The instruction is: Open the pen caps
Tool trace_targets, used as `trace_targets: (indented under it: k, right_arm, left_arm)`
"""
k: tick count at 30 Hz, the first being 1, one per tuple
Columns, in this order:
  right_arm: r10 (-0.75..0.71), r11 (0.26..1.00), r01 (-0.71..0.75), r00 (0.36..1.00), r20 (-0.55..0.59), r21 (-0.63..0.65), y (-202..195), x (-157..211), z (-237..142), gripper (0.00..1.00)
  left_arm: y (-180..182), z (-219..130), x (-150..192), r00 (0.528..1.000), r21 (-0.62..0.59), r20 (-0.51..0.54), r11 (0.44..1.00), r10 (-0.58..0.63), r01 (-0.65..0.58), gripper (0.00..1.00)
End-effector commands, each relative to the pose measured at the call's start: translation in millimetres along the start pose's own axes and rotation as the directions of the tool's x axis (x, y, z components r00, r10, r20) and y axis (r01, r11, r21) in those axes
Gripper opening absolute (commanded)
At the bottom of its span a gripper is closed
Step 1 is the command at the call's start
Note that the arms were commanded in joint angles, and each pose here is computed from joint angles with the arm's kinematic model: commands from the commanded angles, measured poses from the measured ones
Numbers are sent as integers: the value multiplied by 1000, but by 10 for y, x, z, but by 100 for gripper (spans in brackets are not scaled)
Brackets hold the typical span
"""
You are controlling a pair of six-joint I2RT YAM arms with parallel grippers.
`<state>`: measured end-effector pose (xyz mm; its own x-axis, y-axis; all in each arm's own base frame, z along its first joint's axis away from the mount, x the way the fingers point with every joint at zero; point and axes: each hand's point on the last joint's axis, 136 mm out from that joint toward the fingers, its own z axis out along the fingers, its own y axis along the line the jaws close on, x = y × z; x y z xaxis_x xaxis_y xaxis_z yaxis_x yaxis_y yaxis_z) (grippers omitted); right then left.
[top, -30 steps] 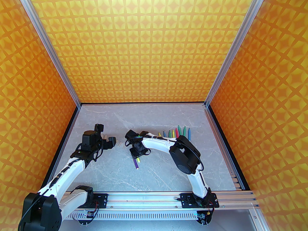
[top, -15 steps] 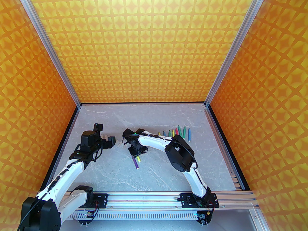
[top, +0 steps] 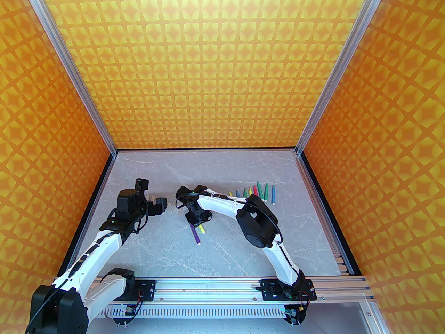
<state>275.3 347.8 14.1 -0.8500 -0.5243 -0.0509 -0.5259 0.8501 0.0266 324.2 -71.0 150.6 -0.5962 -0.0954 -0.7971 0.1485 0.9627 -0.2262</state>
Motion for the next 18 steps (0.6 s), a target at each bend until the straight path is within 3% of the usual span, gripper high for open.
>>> trace_targets:
  k: [1, 10, 18]
  right_arm:
    - [3, 998, 0, 999, -44, 58, -90, 70, 356, 18]
    - [6, 999, -9, 995, 101, 34, -191, -72, -100, 9]
    - [100, 978, -39, 950, 295, -207, -250, -198, -552, 1]
  left_arm:
    - [60, 6, 64, 1000, -23, -13, 1000, -19, 18, 98]
    - [8, 37, 69, 999, 7, -29, 1000, -25, 26, 98]
    - [-218, 30, -10, 999, 135, -14, 990, -45, 47, 96]
